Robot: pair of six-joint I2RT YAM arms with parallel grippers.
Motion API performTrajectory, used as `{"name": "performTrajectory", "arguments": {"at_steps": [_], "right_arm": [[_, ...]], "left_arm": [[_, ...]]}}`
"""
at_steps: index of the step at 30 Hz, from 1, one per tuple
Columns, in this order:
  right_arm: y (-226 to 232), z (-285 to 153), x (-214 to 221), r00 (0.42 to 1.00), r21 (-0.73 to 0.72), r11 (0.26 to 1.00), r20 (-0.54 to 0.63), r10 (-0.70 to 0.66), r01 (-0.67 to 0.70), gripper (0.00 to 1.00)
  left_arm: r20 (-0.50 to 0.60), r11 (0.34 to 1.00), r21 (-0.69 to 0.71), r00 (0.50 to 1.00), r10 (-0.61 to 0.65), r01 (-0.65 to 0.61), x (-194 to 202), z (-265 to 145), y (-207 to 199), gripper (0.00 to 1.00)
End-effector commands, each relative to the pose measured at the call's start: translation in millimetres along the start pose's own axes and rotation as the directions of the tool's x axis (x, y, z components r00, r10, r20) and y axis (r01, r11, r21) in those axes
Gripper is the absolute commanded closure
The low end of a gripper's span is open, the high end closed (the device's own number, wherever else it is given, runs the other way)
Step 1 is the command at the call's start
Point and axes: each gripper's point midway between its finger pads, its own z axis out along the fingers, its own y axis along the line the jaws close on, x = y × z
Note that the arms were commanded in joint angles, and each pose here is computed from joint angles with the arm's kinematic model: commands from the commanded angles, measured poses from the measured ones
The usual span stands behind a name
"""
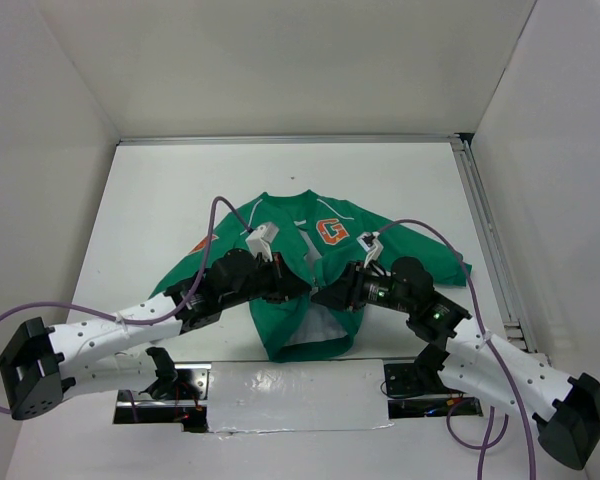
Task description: Zip up the jacket
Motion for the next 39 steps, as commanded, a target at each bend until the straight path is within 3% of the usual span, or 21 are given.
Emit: {"name": "performTrajectory", "arguments": {"at_steps": [1, 13, 28, 35, 39], "right_arm": [[30, -2, -13, 0.997, -0.128, 0.991, 0.057, -0.044, 0.051, 0.49], [21, 1, -2, 1.0, -0.116, 0.993, 0.013, -0.023, 0.024, 0.47], [28, 5, -26, 0.991, -0.133, 0.99, 0.13, -0.035, 0.053, 0.4], [39, 7, -35, 0.989, -0.162, 0.985, 0.145, -0.038, 0.061, 0.41], [35, 4, -35, 0.986, -0.146, 0.988, 0.164, -0.023, 0.047, 0.47]], "left_arm": [[0.075, 0.991, 0.13, 0.997, -0.02, 0.01, -29, -9, -43, 1.0], [0.098, 0.988, 0.157, 0.995, -0.02, 0.004, -38, -14, -55, 1.0], [0.06, 0.983, 0.185, 0.998, -0.019, 0.008, -32, -13, -61, 1.0], [0.063, 0.985, 0.174, 0.998, -0.025, 0.014, -31, -14, -56, 1.0], [0.067, 0.987, 0.158, 0.997, -0.028, 0.017, -31, -14, -52, 1.0]]}}
